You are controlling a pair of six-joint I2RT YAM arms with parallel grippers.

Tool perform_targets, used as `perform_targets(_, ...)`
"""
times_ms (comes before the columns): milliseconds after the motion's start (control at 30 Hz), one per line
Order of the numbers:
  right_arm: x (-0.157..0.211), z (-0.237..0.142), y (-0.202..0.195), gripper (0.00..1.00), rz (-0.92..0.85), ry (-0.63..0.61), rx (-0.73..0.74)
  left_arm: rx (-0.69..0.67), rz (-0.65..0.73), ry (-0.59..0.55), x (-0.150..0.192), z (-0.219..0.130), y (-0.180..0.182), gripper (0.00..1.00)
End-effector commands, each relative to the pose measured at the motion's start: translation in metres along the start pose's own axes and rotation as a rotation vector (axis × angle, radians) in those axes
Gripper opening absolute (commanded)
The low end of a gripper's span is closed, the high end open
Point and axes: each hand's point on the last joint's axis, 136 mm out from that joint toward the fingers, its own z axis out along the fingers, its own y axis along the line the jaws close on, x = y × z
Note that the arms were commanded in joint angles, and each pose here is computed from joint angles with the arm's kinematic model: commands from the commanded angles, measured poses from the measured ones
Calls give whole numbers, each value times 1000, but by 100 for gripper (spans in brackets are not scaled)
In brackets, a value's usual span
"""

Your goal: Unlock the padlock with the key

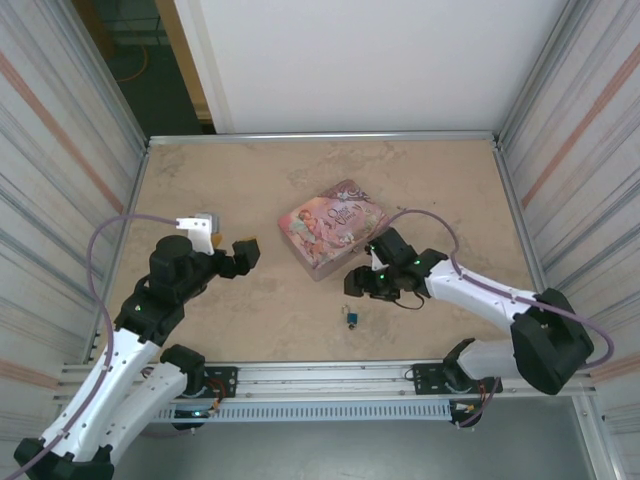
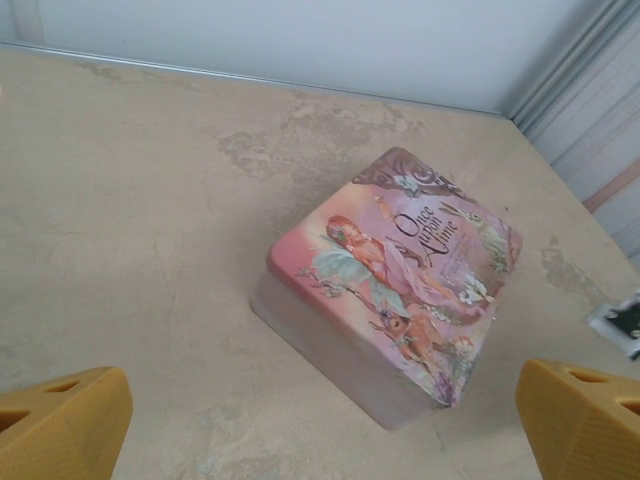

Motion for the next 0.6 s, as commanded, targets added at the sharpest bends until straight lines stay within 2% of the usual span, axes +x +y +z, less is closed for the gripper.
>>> perform_targets(0,-2,-14,-15,68,-5,-35,43,-31,-12,-58,-20,-7,3,99)
perform_targets(267,-32,-53,-16,80,8,-206,-17,-98,1,-116,-36,-9,18,99)
perform_targets(500,-64,-96,-25,98,30,-404,-66,-240,24,-163,-48,-12,42,99)
perform_targets(567,-70,-106,-30,99,32,-449,-59,-279,31,-172,-51,-13,49,99)
